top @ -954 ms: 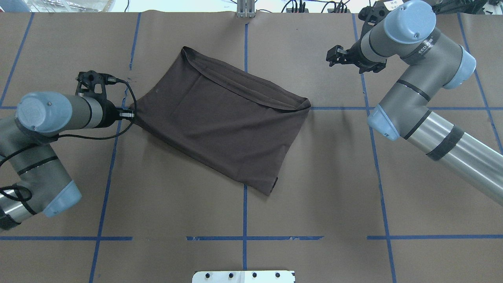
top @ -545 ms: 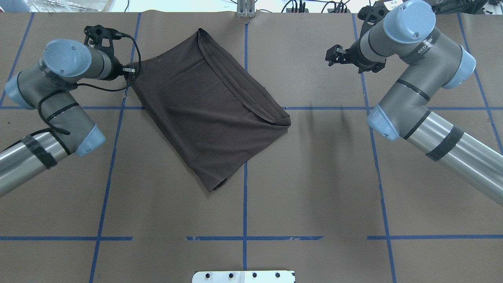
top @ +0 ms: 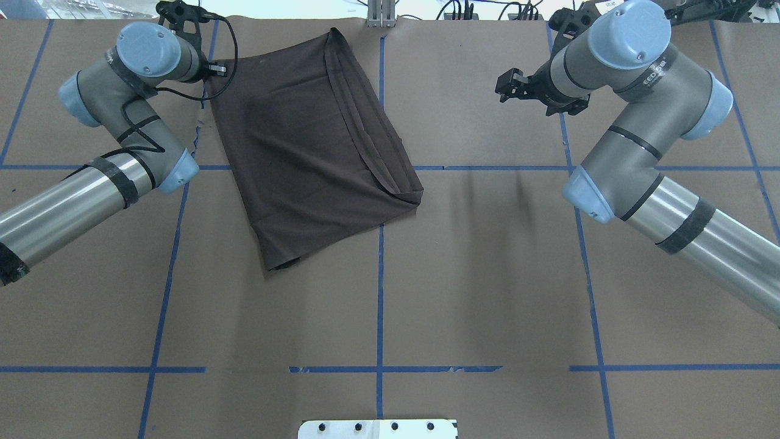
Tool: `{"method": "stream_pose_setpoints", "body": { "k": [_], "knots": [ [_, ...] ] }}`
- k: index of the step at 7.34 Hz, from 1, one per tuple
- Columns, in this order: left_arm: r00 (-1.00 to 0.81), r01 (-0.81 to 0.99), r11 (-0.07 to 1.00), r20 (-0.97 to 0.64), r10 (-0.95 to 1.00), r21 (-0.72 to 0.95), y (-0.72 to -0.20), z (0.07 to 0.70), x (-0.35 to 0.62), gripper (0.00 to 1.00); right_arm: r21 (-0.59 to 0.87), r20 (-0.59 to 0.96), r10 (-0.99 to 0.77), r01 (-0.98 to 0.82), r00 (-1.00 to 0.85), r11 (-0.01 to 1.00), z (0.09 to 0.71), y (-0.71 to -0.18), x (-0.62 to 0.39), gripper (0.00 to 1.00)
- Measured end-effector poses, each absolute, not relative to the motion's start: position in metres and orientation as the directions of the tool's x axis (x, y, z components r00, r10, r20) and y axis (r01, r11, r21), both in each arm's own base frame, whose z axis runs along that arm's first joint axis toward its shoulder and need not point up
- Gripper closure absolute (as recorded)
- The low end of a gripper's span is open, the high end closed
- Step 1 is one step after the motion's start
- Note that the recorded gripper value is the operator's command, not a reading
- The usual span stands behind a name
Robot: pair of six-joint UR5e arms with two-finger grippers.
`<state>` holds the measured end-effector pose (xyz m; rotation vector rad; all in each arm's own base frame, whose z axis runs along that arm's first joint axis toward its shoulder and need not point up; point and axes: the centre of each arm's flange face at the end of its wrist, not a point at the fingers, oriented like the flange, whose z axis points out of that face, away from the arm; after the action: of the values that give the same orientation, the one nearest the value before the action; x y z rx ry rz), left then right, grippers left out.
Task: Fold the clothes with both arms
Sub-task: 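Drag and rotate the folded shirt with the left gripper while the right gripper approaches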
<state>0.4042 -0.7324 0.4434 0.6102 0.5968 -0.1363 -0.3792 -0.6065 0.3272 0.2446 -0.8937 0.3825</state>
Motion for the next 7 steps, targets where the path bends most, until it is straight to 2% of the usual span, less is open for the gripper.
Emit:
{"method": "stream_pose_setpoints", "body": {
  "k": [1, 4, 7],
  "knots": [
    [0.831, 0.248, 0.807, -0.546, 0.107, 0.536, -0.729, 0.443, 0.395, 0.0, 0.037, 0.801, 0.228, -0.425, 0.553, 0.904, 0.317, -0.6, -0.397, 0.0],
    [0.767, 0.197, 0.804, -0.599, 0.23, 0.561, -0.704, 0.427, 0.366, 0.0, 0.054, 0.82, 0.211, -0.438, 0.533, 0.897, 0.259, -0.6, -0.466, 0.31],
    [0.748, 0.202, 0.8, -0.616, 0.246, 0.564, -0.692, 0.422, 0.359, 0.0, 0.047, 0.807, 0.248, -0.477, 0.537, 0.878, 0.212, -0.612, -0.544, 0.42]
  ]
}}
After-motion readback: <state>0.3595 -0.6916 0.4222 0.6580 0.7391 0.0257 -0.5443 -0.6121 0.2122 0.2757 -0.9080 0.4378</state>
